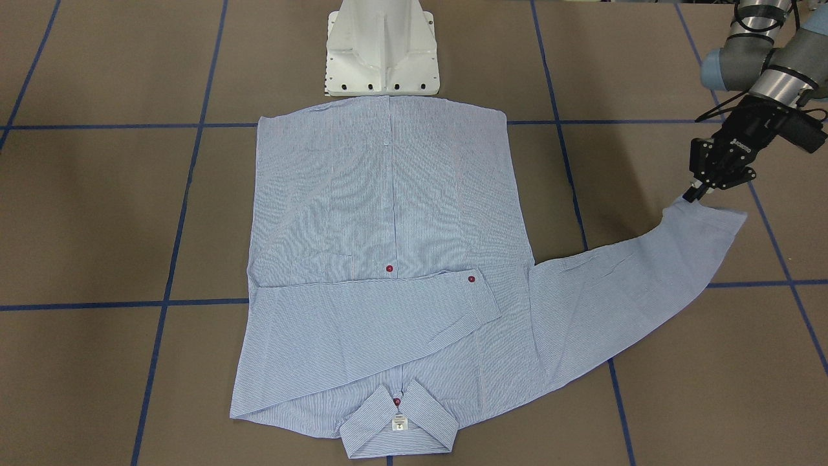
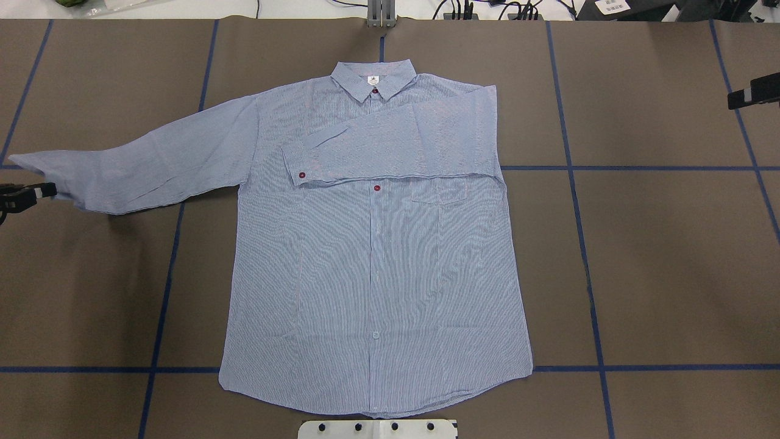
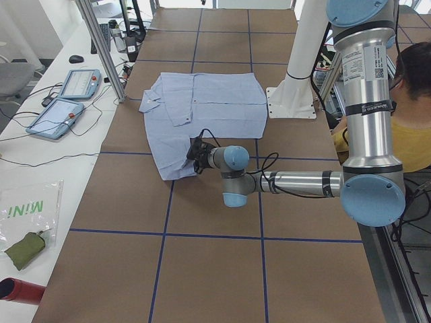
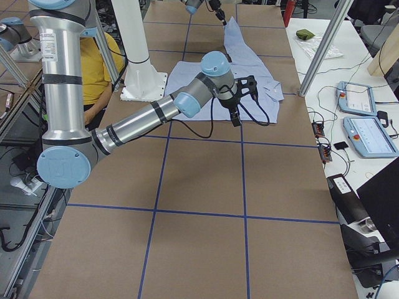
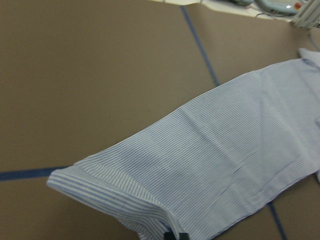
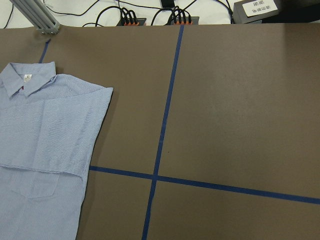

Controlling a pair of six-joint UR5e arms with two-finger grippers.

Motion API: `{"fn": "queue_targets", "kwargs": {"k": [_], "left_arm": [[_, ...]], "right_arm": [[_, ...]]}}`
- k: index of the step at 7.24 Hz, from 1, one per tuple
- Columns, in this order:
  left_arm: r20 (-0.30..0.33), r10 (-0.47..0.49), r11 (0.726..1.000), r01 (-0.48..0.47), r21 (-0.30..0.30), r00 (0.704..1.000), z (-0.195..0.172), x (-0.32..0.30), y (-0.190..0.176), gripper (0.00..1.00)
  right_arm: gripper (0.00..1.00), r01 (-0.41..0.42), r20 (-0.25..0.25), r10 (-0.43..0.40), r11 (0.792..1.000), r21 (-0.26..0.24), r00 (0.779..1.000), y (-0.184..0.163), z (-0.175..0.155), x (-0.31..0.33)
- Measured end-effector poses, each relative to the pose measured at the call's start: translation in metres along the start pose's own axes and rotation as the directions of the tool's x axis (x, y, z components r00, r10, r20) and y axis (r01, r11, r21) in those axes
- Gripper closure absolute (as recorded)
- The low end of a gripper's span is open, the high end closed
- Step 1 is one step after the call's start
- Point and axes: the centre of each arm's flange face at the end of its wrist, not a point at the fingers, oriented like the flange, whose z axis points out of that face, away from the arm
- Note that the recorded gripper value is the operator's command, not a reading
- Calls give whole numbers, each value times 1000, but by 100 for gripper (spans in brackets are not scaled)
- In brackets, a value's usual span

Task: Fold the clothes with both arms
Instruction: 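Lower the left gripper to the other sleeve cuff and grasp it, then carry the sleeve with the left gripper across the shirt front and release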

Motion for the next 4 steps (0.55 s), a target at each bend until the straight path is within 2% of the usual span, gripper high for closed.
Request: {"fn": "queue_targets", "kwargs": {"k": [1, 2, 3, 4], "left_arm": [[-97, -2, 1000, 3, 16, 995, 20, 39, -28, 100], [-191, -40, 999, 46, 24, 981, 47, 83, -55, 100], [-280, -115, 993, 121, 6, 953, 82, 136, -75, 100], [-326, -180, 982, 187, -11, 928, 118, 189, -90, 100]], "right_arm": [[0, -1, 0, 1, 1000, 0, 1000, 0, 0, 0], [0, -1, -1, 1, 1000, -1, 1000, 0, 0, 1], [0, -2, -1, 2, 1000, -1, 1000, 0, 0, 1], [0, -2, -1, 2, 1000, -1, 1000, 0, 0, 1]]}}
